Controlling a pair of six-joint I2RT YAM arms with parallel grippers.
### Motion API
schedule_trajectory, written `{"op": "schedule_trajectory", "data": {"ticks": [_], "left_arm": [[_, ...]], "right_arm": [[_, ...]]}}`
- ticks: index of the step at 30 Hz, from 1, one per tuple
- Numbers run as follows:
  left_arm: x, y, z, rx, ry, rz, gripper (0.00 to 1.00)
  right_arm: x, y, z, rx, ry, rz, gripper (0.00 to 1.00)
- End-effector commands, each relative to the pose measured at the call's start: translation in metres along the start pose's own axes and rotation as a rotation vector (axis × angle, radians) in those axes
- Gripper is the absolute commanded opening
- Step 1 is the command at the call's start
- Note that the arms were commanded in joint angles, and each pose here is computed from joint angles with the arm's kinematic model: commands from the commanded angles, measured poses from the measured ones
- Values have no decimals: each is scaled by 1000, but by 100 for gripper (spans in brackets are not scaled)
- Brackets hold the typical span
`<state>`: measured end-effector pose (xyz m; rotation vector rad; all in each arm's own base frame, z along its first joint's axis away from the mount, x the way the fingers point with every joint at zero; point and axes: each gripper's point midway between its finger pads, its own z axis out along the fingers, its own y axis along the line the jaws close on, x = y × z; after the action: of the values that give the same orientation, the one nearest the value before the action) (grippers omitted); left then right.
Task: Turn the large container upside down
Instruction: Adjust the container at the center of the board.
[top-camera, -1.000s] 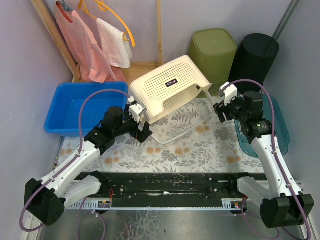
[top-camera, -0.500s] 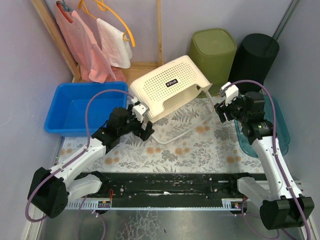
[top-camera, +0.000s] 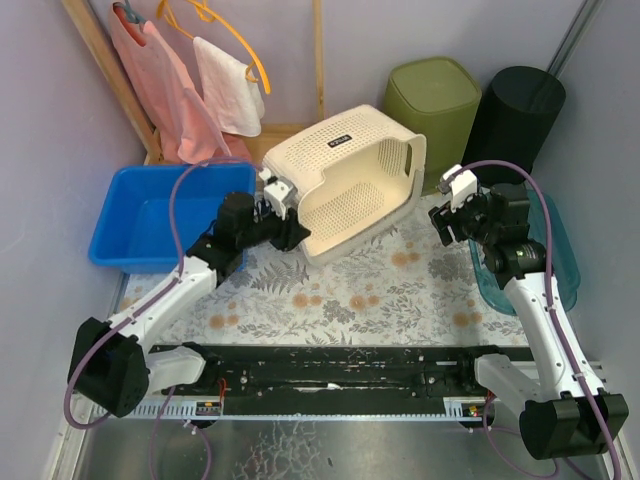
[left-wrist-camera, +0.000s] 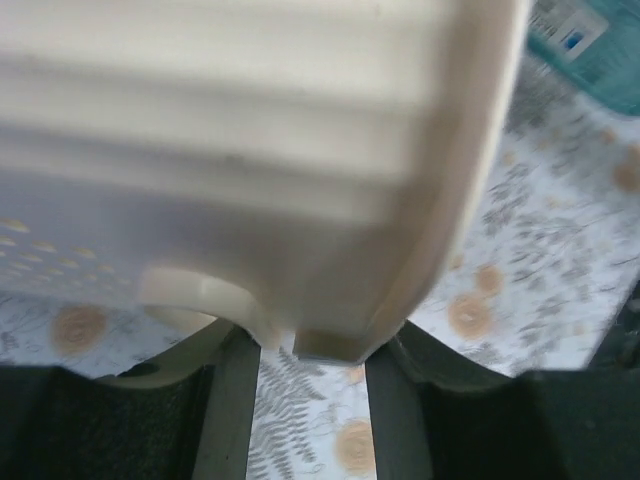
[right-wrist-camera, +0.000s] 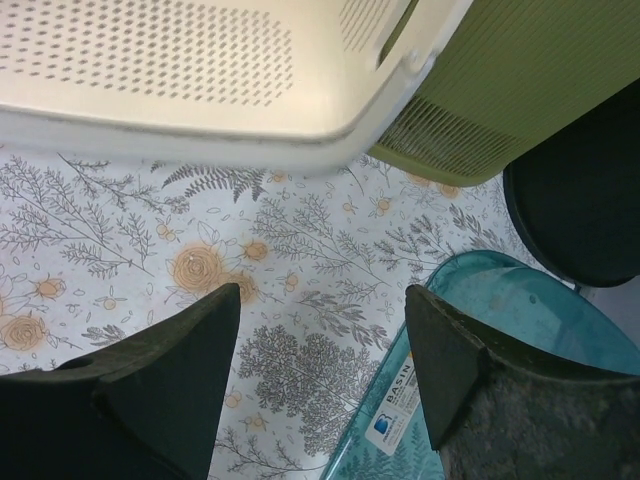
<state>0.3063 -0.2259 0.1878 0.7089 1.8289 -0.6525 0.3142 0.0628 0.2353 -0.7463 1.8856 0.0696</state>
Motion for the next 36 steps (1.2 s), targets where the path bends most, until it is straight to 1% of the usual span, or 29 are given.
{"op": "schedule_trajectory", "data": {"ticks": [1, 2, 4, 5, 7, 8, 10, 12, 14, 16, 17, 20, 21, 23, 25, 27, 29, 30, 31, 36], "left_arm": [[-72, -30, -22, 211, -75, -194, 0], [-84, -34, -30, 253, -85, -245, 0], [-96, -38, -43, 327, -81, -358, 0], [-101, -40, -48, 367, -73, -425, 0], [-106, -43, -56, 443, -47, -539, 0], [-108, -45, -59, 480, -32, -577, 0], [-105, -44, -59, 487, -17, -604, 0], [-104, -41, -59, 456, -38, -558, 0], [-105, -39, -61, 425, -69, -520, 0], [-105, -40, -64, 426, -72, -502, 0], [-104, -41, -65, 428, -66, -486, 0], [-96, -41, -69, 407, -54, -415, 0], [-92, -40, -71, 390, -55, -381, 0], [-83, -35, -74, 334, -58, -315, 0], [-71, -29, -75, 287, -43, -252, 0], [-60, -23, -76, 235, -31, -187, 0], [-50, -18, -75, 192, -15, -88, 0], [-44, -15, -74, 169, 2, -37, 0], [-39, -12, -73, 154, 17, 12, 0], [-22, 3, -69, 94, 75, 190, 0]], "right_arm": [[-20, -10, -13, 31, -32, -49, 73], [-25, -13, -20, 41, -29, -59, 73], [-43, -6, -38, -16, -46, -103, 73], [-52, 3, -47, -74, -57, -117, 74], [-61, 35, -66, -244, -87, -160, 75], [-62, 46, -74, -303, -101, -183, 75], [-63, 49, -78, -303, -121, -198, 75], [-62, 32, -73, -216, -102, -183, 75], [-63, 9, -61, -86, -87, -95, 75], [-66, -10, -51, 20, -111, -5, 75], [-69, -12, -47, 17, -136, 34, 75], [-76, 0, -34, -176, -209, 172, 75], [-80, 1, -33, -266, -235, 236, 73], [-83, -12, -34, -432, -270, 371, 68], [-88, -19, -38, -606, -290, 457, 64], [-85, -22, -40, -666, -259, 439, 63], [-84, -15, -50, -713, -253, 348, 64], [-84, -12, -53, -731, -251, 350, 65], [-82, -11, -54, -734, -248, 352, 65], [-79, 0, -60, -711, -303, 182, 70]]}}
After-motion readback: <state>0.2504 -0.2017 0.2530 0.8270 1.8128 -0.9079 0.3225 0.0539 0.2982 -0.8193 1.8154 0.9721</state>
